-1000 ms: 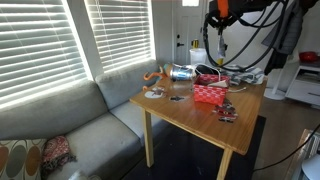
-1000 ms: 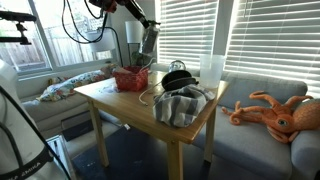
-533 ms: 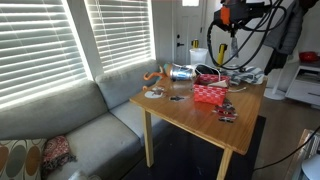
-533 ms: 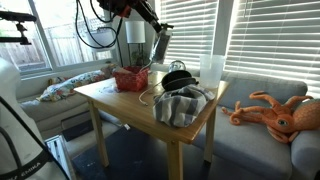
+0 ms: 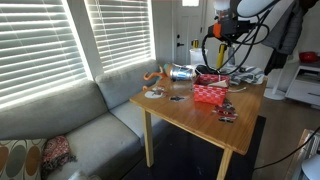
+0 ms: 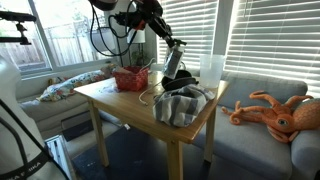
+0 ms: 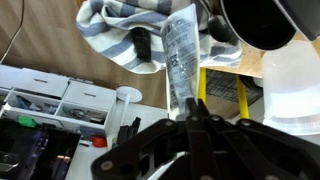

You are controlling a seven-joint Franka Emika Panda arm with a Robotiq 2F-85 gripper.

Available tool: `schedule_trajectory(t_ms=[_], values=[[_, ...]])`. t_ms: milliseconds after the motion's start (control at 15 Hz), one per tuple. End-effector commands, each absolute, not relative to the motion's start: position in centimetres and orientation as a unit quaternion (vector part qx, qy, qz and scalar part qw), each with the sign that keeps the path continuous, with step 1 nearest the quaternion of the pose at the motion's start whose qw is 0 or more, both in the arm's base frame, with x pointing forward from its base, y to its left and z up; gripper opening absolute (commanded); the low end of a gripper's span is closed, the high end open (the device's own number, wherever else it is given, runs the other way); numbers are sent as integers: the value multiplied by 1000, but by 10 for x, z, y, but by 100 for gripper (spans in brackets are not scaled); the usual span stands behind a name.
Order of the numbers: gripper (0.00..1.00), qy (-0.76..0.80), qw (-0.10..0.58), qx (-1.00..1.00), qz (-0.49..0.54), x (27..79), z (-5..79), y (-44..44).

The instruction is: Remove the sachet pouch from the red basket and put it in the sunglasses pouch

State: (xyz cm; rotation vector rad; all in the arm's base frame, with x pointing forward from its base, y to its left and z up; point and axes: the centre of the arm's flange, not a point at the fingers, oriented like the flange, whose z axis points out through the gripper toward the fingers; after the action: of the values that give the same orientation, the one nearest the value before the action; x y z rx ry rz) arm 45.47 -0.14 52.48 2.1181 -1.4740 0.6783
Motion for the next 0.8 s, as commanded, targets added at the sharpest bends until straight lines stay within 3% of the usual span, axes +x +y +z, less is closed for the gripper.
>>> schedule_trajectory(t_ms=[0,400,733], values=[[0,-538,210,760,297,474,518,-2],[0,-466,154,791,367,498,501,17],[0,-420,146,821,357,501,480,28]])
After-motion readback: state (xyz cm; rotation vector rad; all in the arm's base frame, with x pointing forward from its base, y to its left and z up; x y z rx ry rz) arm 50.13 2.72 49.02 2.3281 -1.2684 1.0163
